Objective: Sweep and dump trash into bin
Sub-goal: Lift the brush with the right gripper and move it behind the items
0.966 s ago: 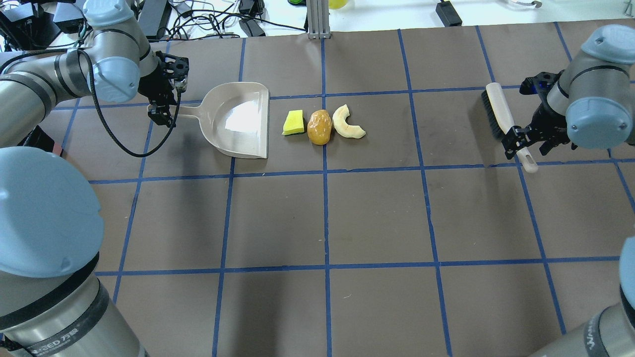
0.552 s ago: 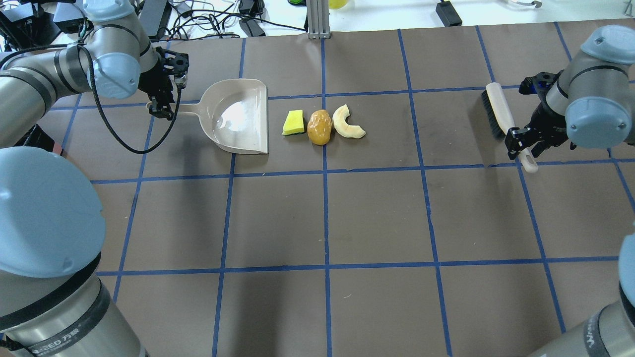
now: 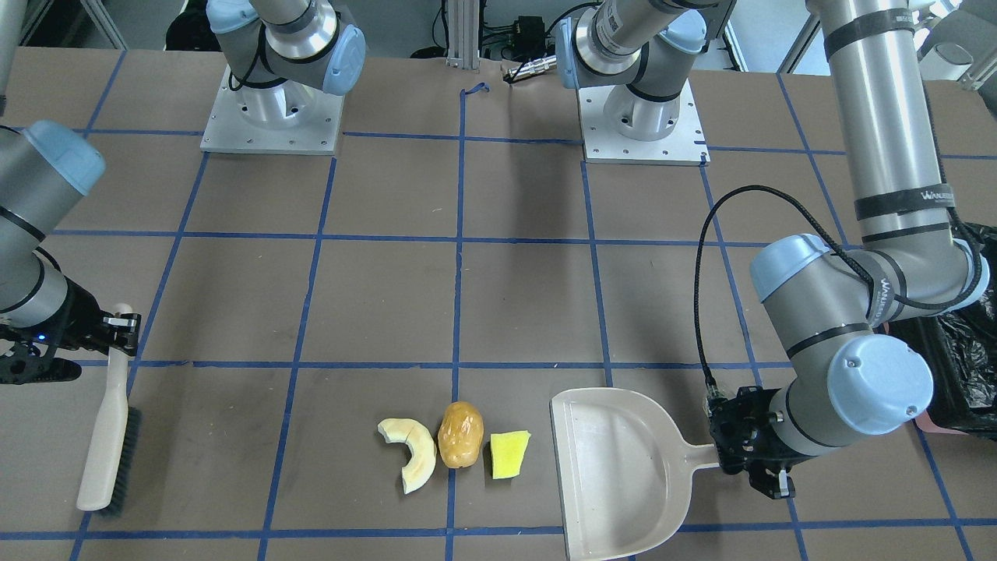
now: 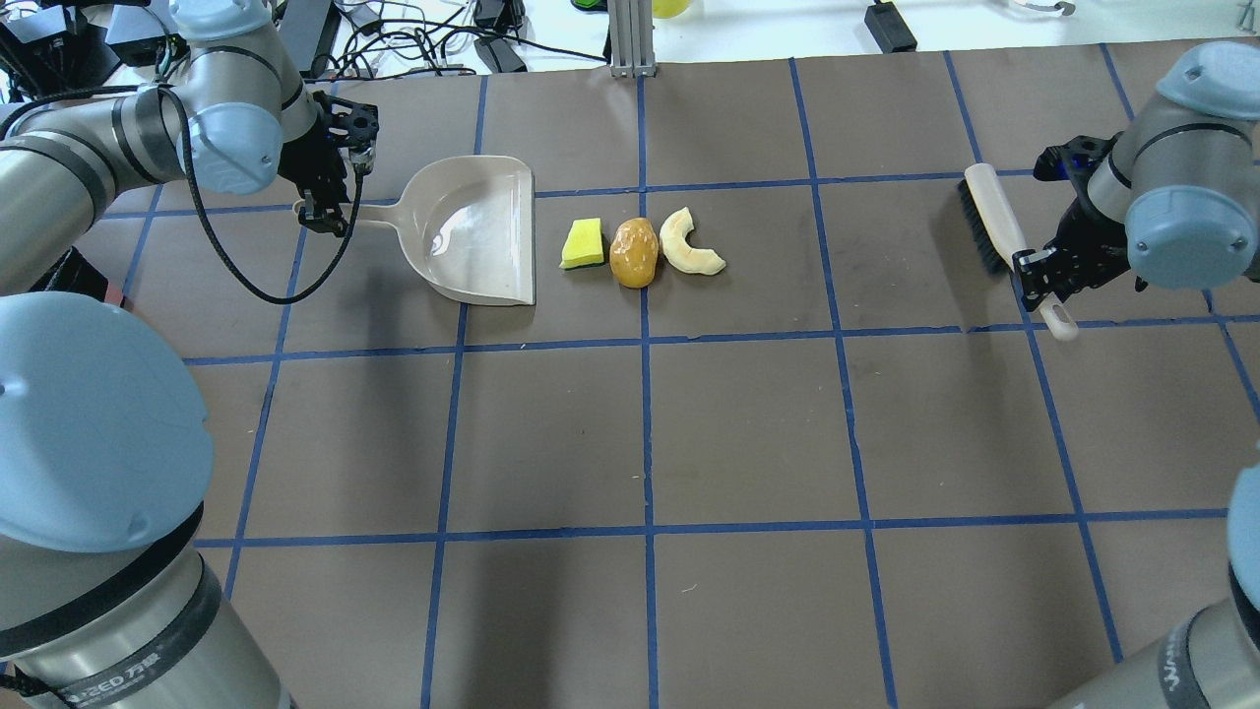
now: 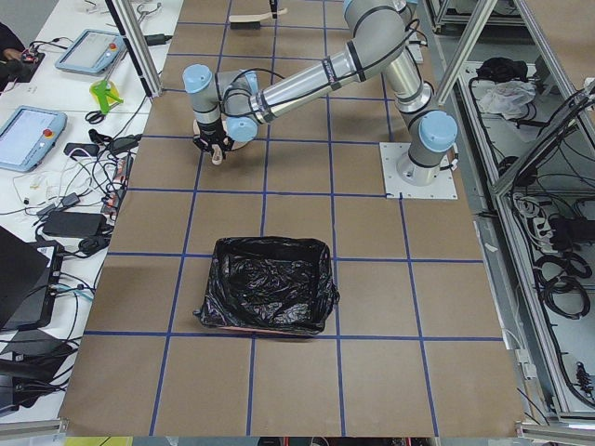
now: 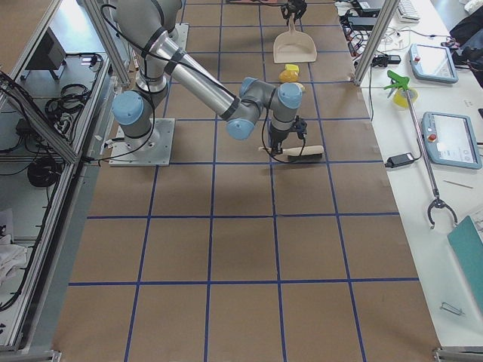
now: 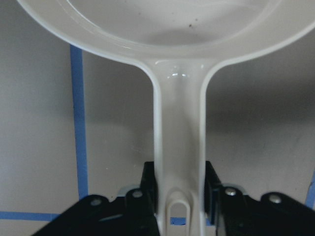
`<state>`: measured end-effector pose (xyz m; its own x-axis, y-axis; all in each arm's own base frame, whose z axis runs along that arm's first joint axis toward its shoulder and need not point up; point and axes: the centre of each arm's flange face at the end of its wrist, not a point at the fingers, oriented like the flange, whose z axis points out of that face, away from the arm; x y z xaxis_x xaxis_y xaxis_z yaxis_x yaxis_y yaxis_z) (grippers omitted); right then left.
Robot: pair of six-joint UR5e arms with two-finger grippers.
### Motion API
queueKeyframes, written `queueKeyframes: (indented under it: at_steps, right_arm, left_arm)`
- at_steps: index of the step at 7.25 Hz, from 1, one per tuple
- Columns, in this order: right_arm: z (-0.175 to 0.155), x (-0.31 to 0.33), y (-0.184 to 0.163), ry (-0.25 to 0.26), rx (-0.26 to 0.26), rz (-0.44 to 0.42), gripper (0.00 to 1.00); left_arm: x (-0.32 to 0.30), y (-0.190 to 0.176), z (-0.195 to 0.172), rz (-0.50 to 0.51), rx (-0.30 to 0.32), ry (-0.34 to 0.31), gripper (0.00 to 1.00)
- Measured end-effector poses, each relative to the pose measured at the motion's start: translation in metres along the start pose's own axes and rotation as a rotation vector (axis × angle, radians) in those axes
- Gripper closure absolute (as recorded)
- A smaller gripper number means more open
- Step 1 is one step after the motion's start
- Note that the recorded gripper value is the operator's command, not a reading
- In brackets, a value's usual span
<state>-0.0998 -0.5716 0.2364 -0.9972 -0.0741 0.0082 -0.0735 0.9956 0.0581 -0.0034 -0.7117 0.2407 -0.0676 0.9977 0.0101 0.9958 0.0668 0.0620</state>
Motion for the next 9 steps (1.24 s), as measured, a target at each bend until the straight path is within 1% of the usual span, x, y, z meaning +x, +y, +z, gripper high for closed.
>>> queueKeyframes:
  at_steps: [2,4,6,9]
  right_arm:
    - [-0.01,0.001,-0.005,0.004,0.016,-0.004,1.0]
    - [-0.016,-0.02,-0.014,0.001,0.032,-0.003,1.0]
    - [-0.018,-0.078,-0.023,-0.019,0.033,0.024,1.0]
    - [-0.02,-0.181,-0.025,-0.077,0.027,0.092,1.0]
  left_arm:
    - [0.001,-0.001,0.001,0.002,0.0,0.002,0.97]
    - [0.001,-0.001,0.002,0.003,0.0,0.004,0.97]
    - [0.002,-0.002,0.003,0.004,0.0,0.006,0.97]
    - [0.002,-0.003,0.004,0.007,-0.001,0.008,0.97]
